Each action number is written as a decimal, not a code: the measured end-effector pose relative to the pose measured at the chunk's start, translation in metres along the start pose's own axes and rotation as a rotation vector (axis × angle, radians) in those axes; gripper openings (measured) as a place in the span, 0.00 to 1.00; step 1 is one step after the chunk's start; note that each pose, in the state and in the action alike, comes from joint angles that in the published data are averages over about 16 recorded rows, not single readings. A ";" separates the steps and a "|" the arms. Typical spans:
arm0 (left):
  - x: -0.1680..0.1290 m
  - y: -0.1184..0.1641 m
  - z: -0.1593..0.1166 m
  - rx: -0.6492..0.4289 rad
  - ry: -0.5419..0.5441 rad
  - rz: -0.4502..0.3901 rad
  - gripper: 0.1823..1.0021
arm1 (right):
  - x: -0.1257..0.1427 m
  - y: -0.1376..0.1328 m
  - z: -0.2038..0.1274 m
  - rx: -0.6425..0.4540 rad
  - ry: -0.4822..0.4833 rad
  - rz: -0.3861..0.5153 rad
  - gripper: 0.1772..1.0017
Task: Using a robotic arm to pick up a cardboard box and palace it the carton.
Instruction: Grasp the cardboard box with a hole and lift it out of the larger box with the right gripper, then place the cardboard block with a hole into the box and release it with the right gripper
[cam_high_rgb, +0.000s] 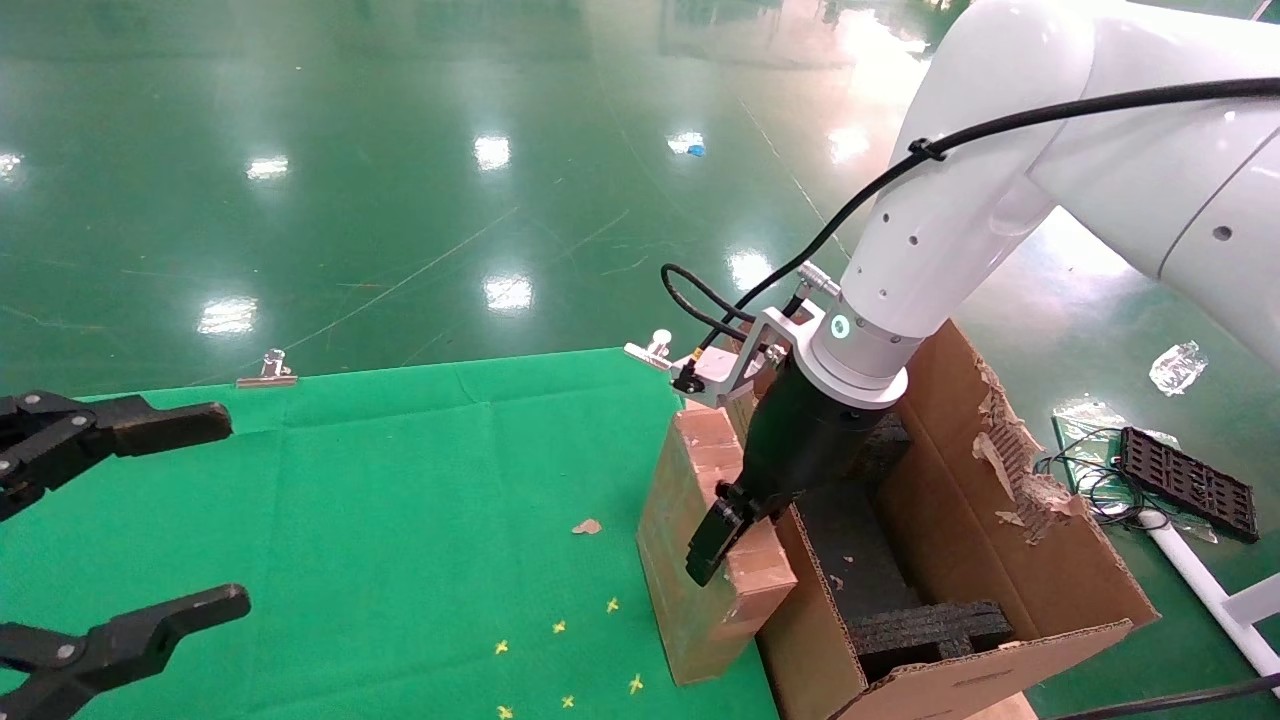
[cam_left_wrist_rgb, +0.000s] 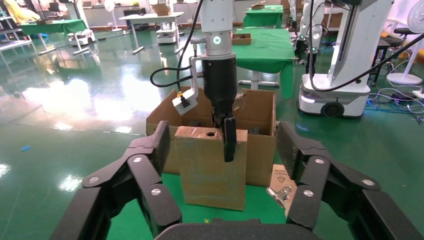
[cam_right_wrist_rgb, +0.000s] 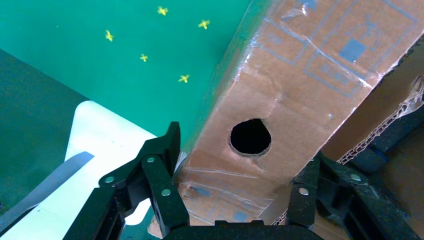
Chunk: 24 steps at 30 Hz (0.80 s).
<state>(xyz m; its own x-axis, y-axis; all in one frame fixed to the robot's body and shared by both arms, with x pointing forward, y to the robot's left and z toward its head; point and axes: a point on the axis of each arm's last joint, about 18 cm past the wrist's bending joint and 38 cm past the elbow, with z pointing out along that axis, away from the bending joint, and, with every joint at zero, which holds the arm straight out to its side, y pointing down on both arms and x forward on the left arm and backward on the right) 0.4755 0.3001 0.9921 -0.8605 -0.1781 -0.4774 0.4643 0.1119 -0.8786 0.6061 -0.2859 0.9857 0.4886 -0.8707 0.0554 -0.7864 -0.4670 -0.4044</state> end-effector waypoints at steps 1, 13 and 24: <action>0.000 0.000 0.000 0.000 0.000 0.000 0.82 | 0.000 0.000 0.001 -0.001 0.001 0.001 0.74; 0.000 0.000 0.000 0.000 0.000 0.000 0.48 | 0.005 -0.002 -0.009 0.044 -0.009 -0.027 0.39; 0.000 0.000 0.000 0.000 0.000 0.000 0.19 | 0.027 -0.005 -0.099 0.344 -0.028 -0.113 0.20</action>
<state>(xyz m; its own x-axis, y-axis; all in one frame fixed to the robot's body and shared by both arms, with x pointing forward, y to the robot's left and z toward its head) 0.4755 0.3001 0.9921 -0.8605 -0.1781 -0.4774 0.4643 0.1119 -0.8786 0.5856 -0.3228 1.0798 0.5793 -0.8096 0.0941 -0.5556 -0.4767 -0.6812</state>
